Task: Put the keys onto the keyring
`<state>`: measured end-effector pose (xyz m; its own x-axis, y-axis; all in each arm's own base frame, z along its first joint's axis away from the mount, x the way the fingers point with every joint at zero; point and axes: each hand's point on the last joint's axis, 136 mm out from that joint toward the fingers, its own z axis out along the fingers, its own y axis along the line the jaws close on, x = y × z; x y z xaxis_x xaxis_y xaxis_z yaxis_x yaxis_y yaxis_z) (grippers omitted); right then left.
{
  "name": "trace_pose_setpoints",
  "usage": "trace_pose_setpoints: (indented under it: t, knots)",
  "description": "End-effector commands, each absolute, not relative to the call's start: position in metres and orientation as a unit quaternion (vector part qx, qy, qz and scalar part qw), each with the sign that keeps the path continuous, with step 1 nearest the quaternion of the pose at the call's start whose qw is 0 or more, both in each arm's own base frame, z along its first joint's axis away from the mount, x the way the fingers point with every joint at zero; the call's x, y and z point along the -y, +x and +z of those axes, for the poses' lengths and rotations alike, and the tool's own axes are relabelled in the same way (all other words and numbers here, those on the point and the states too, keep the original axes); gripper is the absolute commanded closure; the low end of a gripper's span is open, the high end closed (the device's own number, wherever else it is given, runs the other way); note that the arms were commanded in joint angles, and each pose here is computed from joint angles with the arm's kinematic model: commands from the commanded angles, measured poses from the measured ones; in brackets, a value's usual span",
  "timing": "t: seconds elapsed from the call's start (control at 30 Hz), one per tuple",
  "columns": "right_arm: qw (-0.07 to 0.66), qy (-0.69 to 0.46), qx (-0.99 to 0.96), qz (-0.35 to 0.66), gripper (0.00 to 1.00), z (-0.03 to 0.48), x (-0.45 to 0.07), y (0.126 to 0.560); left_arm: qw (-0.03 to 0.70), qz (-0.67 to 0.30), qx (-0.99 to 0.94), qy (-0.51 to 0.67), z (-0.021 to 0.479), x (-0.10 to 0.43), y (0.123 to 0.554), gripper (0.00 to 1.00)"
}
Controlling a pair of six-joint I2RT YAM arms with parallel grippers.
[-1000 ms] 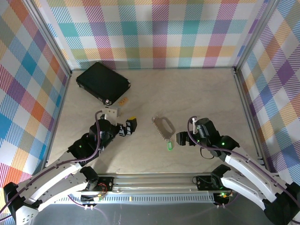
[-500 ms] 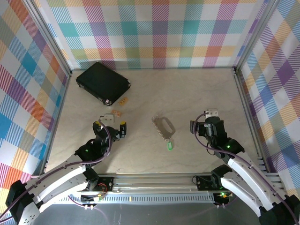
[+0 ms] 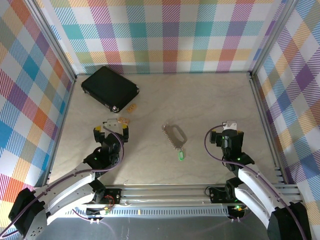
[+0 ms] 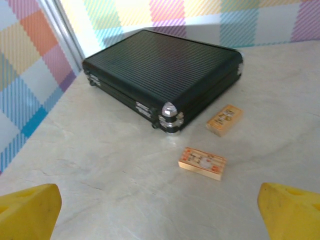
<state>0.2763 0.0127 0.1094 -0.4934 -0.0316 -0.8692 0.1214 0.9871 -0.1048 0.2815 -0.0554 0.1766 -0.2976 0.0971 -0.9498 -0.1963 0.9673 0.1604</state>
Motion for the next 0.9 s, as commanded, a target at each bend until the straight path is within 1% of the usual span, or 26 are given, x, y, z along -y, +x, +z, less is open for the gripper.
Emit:
trace_pose_setpoints:
  t: [0.0,0.13,0.3,0.43,0.87]
  knots:
    - [0.536,0.042,-0.839,-0.078,0.01,0.119,-0.008,0.282,0.602,0.163,-0.780,-0.044,0.184,0.043,0.284,0.00]
    - [0.549,0.030,-0.832,-0.079,0.01,0.122,-0.008,0.285,0.602,0.190,-0.774,-0.050,0.168,0.029,0.284,0.00]
    - [0.541,0.039,-0.836,-0.083,0.01,0.119,-0.002,0.292,0.596,0.172,-0.781,-0.070,0.142,0.018,0.287,0.00]
    - [0.524,0.040,-0.847,-0.080,0.01,0.113,-0.001,0.300,0.595,0.169,-0.784,-0.059,0.139,0.018,0.294,0.00]
    - [0.542,0.022,-0.838,-0.060,0.01,0.113,-0.008,0.343,0.600,0.156,-0.781,-0.079,0.133,0.003,0.325,0.00]
